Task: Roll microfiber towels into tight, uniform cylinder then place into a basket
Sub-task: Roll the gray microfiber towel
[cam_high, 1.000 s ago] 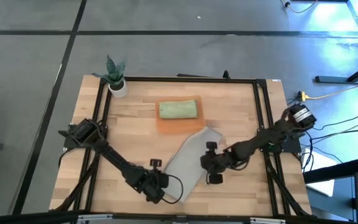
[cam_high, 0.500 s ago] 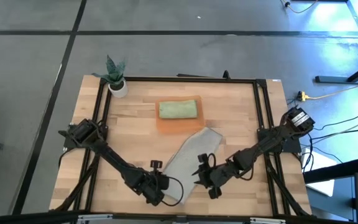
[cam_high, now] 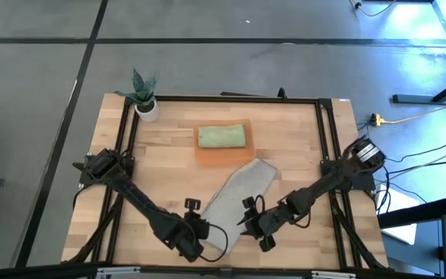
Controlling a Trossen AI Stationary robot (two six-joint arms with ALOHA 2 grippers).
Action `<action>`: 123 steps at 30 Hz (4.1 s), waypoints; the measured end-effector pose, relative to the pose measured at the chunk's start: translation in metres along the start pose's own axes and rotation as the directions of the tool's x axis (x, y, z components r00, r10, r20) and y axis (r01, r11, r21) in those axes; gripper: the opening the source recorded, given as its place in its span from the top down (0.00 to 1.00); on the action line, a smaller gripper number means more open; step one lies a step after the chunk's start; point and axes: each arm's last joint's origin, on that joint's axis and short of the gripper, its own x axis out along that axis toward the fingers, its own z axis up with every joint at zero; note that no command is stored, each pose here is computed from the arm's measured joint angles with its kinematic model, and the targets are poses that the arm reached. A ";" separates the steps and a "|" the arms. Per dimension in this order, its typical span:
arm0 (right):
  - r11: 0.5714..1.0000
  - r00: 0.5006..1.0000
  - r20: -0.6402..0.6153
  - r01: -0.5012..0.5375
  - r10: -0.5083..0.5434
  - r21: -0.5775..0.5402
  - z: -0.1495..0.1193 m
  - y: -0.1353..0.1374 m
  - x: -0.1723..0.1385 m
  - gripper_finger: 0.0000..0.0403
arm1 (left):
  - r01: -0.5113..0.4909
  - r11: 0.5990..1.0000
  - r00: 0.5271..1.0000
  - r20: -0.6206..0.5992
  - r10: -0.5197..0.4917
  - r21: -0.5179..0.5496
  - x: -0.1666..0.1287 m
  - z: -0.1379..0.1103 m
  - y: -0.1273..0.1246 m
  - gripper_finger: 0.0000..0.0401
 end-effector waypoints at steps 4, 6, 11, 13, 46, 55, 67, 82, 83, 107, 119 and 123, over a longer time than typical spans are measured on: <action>0.999 0.999 0.029 -0.035 0.036 -0.030 -0.008 0.008 0.018 0.61 | -0.016 1.000 1.000 -0.024 0.016 -0.006 -0.004 -0.003 -0.001 0.86; 0.998 0.998 0.046 -0.036 0.038 -0.051 -0.011 0.009 0.024 0.61 | -0.020 1.000 0.999 -0.032 0.020 -0.016 -0.005 -0.005 -0.002 0.86; 0.995 0.996 0.072 -0.056 0.061 -0.077 -0.008 0.014 0.039 0.61 | -0.018 0.999 0.999 -0.030 0.017 -0.027 -0.008 -0.008 -0.006 0.86; 0.993 0.993 0.076 -0.079 0.087 -0.092 -0.004 0.018 0.048 0.61 | -0.017 1.000 0.999 -0.028 0.016 -0.024 -0.008 -0.008 -0.008 0.86; 1.000 0.987 -0.164 -0.004 0.001 -0.019 0.004 0.028 0.074 0.66 | -0.076 0.997 0.996 -0.035 0.076 0.014 -0.002 -0.003 0.007 0.85; 0.999 0.985 -0.170 0.036 -0.036 0.000 0.002 0.026 0.074 0.97 | -0.073 0.997 0.997 -0.033 0.074 0.015 -0.003 -0.004 0.005 0.86; 0.972 0.954 -0.201 0.233 -0.223 0.029 0.009 0.026 0.053 0.99 | -0.068 0.998 0.997 -0.028 0.069 0.010 -0.003 -0.003 0.005 0.86; 0.932 0.967 -0.194 0.216 -0.163 0.292 0.012 0.038 0.047 0.99 | -0.062 0.998 0.998 -0.014 0.062 0.010 -0.002 -0.001 0.004 0.85; 0.933 0.969 -0.201 0.203 -0.146 0.299 0.011 0.041 0.046 0.99 | -0.056 0.998 0.998 0.003 0.056 0.016 -0.002 0.000 0.003 0.85; 0.771 0.941 -0.243 0.332 -0.234 0.544 0.010 0.086 -0.004 0.98 | 0.008 0.993 0.987 0.159 -0.027 0.114 0.012 0.018 0.005 0.85; 0.686 0.909 -0.323 0.413 -0.265 0.599 0.006 0.071 -0.006 0.98 | 0.074 0.994 0.944 0.315 -0.096 0.081 0.012 0.035 -0.003 0.85; 0.698 0.907 -0.325 0.416 -0.269 0.583 0.007 0.069 -0.005 0.98 | 0.082 0.994 0.938 0.332 -0.102 0.073 0.012 0.037 -0.004 0.85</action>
